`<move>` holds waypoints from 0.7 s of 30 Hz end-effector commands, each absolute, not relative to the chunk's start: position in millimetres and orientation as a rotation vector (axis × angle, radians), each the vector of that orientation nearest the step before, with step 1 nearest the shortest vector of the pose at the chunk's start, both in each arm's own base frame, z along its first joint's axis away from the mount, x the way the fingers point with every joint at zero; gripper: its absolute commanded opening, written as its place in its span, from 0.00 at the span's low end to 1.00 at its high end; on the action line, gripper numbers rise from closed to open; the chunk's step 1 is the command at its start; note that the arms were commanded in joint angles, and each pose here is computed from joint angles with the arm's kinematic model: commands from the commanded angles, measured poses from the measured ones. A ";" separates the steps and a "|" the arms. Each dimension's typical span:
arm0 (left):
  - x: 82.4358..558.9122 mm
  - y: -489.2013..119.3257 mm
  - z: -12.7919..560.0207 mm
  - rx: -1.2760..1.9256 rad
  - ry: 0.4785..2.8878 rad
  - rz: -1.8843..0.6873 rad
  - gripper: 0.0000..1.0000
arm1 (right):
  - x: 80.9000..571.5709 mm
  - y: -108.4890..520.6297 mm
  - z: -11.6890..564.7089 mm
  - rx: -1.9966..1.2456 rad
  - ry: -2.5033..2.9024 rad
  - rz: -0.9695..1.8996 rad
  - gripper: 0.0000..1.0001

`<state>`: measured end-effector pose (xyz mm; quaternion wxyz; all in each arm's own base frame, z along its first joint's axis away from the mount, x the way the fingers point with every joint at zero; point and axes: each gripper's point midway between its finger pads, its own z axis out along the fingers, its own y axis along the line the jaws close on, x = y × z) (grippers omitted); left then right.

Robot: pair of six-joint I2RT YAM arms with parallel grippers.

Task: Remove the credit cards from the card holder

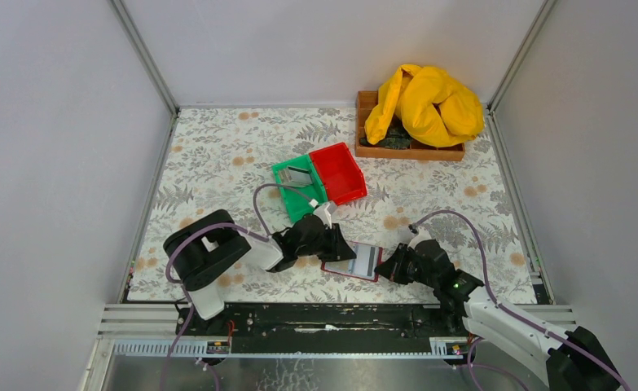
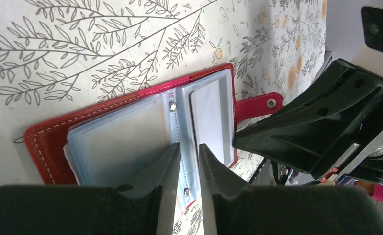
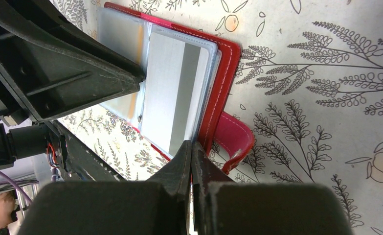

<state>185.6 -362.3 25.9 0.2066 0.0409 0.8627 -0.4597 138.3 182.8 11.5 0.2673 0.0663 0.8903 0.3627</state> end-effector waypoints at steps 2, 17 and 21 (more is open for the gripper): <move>175.3 -353.4 3.3 0.172 2.498 -1.183 0.29 | 144.7 179.1 10.2 0.192 2.379 0.950 0.00; 152.4 -384.3 18.0 0.175 2.462 -1.426 0.33 | 143.6 179.2 6.7 0.191 2.387 0.950 0.00; 149.9 -385.8 26.2 0.173 2.431 -1.478 0.36 | 143.5 179.6 6.0 0.188 2.390 0.950 0.00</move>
